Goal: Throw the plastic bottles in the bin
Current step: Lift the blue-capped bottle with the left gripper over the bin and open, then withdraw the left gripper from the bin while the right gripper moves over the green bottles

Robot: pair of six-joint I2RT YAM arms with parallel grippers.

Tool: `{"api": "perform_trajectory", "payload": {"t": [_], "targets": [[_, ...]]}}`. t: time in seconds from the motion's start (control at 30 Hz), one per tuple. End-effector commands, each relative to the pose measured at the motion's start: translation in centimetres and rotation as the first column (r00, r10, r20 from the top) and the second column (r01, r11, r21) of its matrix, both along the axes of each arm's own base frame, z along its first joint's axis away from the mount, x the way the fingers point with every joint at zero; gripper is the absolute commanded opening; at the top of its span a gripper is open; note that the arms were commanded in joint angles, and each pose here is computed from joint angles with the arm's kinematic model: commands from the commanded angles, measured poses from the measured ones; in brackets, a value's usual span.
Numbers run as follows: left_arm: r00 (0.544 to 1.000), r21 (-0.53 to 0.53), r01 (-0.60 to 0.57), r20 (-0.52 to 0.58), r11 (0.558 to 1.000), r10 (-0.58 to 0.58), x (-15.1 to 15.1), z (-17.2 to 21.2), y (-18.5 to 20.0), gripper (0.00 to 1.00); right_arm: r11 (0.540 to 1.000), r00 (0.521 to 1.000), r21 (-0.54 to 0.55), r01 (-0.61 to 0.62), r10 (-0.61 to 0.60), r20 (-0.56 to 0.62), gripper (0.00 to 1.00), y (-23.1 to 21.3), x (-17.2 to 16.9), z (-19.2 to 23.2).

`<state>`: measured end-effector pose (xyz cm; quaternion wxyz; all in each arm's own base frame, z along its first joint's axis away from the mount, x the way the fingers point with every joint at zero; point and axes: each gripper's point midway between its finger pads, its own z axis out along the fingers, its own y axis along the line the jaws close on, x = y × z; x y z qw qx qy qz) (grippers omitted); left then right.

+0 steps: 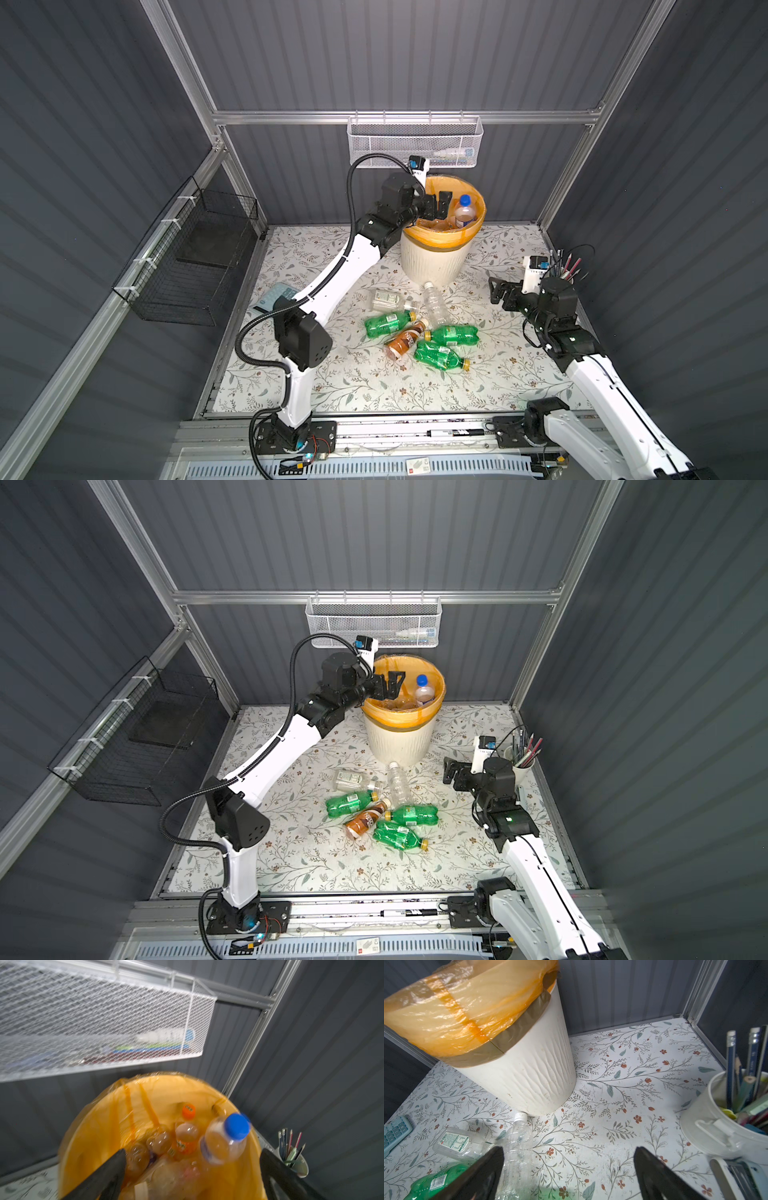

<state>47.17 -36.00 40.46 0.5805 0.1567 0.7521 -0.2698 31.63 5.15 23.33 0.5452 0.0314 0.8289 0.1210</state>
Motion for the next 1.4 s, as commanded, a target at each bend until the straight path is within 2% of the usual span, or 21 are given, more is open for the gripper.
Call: {"api": "perform_trajectory", "payload": {"t": [0.0,0.17,0.33,0.5,0.67,0.7,0.83,1.03,1.13,1.37], "targets": [[0.975,-0.127,-0.094,0.189,0.987,0.117,-1.8,8.5,4.6,1.00,1.000,1.000,-0.016,0.008,-0.008,-0.017,0.99,-0.3,-0.2,-0.1],[0.967,-0.115,-0.127,0.205,0.985,0.149,-3.3,8.4,6.4,1.00,1.000,0.999,-0.014,0.010,-0.010,-0.038,0.99,-0.3,-0.3,-0.3],[0.966,-0.063,-0.176,0.180,0.982,0.185,-4.3,6.2,8.2,1.00,1.000,0.998,0.014,0.011,-0.010,-0.055,0.99,-0.1,-0.4,-0.4],[0.950,-0.003,-0.285,0.134,0.958,0.283,-5.0,3.1,11.6,1.00,1.000,0.994,0.020,0.001,0.001,-0.106,0.99,0.1,-0.7,-0.9],[0.935,-0.017,-0.352,0.034,0.936,0.352,-5.5,-0.3,16.2,1.00,0.999,0.992,0.044,0.024,-0.018,-0.127,0.99,-0.1,-1.3,-1.4],[0.932,0.001,-0.361,0.007,0.933,0.361,-5.8,-2.2,17.0,1.00,0.998,0.991,0.056,0.022,-0.014,-0.130,0.99,0.1,-1.4,-1.5],[0.920,0.044,-0.391,-0.016,0.919,0.392,-7.6,-5.3,19.3,1.00,0.997,0.987,0.076,0.007,0.005,-0.159,0.99,0.8,-2.1,-2.4],[0.904,0.126,-0.401,-0.107,0.907,0.414,-10.3,-11.3,21.1,1.00,0.999,0.975,-0.008,-0.040,0.037,-0.219,0.99,2.8,-2.9,-4.1],[0.889,0.151,-0.412,-0.149,0.898,0.433,-11.5,-14.8,21.9,1.00,0.992,0.965,-0.060,-0.115,0.097,-0.245,0.99,4.9,-3.4,-5.0],[0.847,0.195,-0.453,-0.211,0.870,0.488,-13.6,-19.7,23.9,1.00,0.934,0.887,-0.176,-0.311,0.219,-0.407,0.99,9.7,-7.1,-8.6]]}}
